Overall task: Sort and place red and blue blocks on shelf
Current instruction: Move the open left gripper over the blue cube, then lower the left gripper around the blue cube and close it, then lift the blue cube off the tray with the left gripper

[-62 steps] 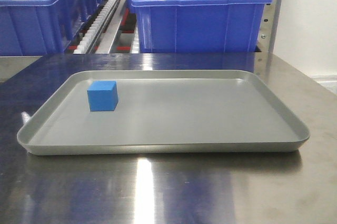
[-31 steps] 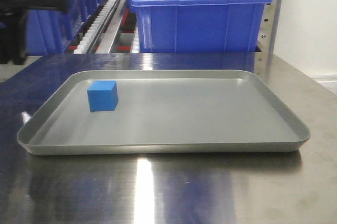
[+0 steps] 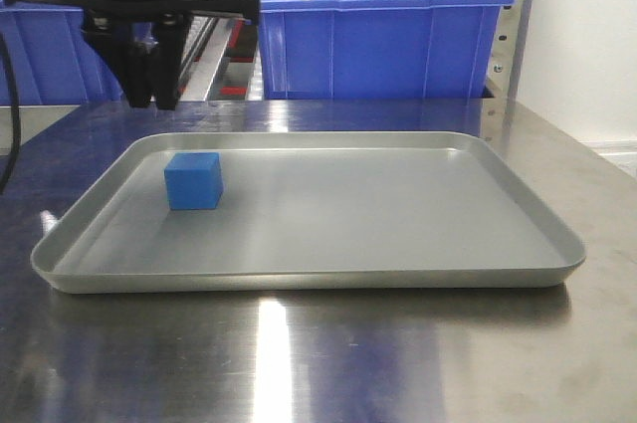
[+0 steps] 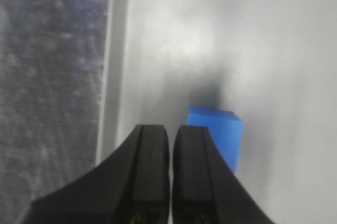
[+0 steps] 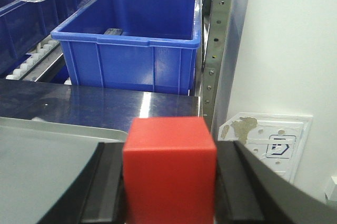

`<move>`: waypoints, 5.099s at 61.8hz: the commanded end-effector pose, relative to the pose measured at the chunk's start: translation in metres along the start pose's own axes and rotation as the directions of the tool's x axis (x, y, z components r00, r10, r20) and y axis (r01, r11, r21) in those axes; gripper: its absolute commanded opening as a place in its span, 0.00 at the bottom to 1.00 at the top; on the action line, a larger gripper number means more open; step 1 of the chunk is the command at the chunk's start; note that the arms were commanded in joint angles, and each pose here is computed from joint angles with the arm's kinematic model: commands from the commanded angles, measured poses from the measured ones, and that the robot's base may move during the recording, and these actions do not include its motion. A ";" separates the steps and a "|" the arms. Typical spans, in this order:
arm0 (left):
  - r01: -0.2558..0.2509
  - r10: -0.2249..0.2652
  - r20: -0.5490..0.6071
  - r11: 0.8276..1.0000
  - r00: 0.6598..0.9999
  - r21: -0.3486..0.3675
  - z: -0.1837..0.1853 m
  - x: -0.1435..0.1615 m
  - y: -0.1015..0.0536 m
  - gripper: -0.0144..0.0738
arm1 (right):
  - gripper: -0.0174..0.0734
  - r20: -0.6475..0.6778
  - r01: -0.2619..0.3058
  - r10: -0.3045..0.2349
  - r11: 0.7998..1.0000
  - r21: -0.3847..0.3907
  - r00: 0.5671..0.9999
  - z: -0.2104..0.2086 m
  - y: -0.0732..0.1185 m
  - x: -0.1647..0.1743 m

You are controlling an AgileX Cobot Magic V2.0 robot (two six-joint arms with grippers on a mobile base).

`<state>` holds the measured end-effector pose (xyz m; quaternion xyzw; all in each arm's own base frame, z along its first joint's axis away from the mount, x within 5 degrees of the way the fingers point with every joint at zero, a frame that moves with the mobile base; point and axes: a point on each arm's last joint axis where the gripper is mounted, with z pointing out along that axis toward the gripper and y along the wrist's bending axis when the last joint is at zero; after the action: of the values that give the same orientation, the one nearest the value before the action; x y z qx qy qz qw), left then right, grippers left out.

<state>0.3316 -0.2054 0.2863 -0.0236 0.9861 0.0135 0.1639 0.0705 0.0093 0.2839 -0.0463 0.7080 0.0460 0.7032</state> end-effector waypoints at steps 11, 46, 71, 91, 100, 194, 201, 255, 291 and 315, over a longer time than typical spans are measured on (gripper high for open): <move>0.040 -0.046 0.059 0.993 0.997 0.108 -0.029 -0.004 -0.003 0.30 | 0.25 0.115 0.007 -0.008 1.000 0.005 0.993 -0.001 0.000 -0.018; 0.031 -0.034 0.029 0.993 0.999 0.116 -0.025 0.000 -0.010 0.77 | 0.25 0.115 0.007 -0.008 1.000 0.005 0.993 -0.001 0.000 -0.018; -0.001 0.002 -0.017 0.996 1.000 0.093 -0.004 0.002 -0.019 0.64 | 0.25 0.115 0.007 -0.008 1.000 0.005 0.993 -0.001 0.000 -0.018; -0.038 0.041 -0.034 0.996 0.999 0.081 -0.001 0.004 -0.018 0.64 | 0.25 0.115 0.007 -0.008 1.000 0.005 0.993 -0.001 0.000 -0.018; -0.040 0.043 -0.040 0.997 0.998 0.072 -0.001 0.004 -0.018 0.64 | 0.25 0.115 0.007 -0.008 1.000 0.005 0.993 -0.001 0.000 -0.018; -0.014 0.018 -0.044 0.995 0.999 0.100 0.012 0.000 -0.009 0.81 | 0.25 0.115 0.007 -0.008 1.000 0.005 0.993 -0.001 0.000 -0.018; -0.015 0.020 -0.043 0.995 0.999 0.102 0.016 0.001 -0.009 0.81 | 0.25 0.115 0.007 -0.008 1.000 0.005 0.993 -0.001 0.000 -0.018; -0.040 0.046 -0.055 0.994 0.997 0.106 0.035 0.009 -0.020 0.81 | 0.25 0.115 0.007 -0.008 1.000 0.005 0.993 -0.001 0.000 -0.018; -0.033 0.039 -0.055 0.994 0.998 0.105 0.035 0.008 -0.019 0.56 | 0.25 0.115 0.007 -0.008 1.000 0.005 0.993 -0.001 0.000 -0.018; -0.095 0.101 -0.016 0.971 0.995 0.221 -0.003 0.010 -0.016 0.30 | 0.25 0.115 0.007 -0.008 1.000 0.005 0.993 -0.001 0.000 -0.018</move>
<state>0.3325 -0.2245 0.2384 0.0124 0.9936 -0.0367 0.1065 0.0705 0.0093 0.2839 -0.0463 0.7080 0.0460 0.7032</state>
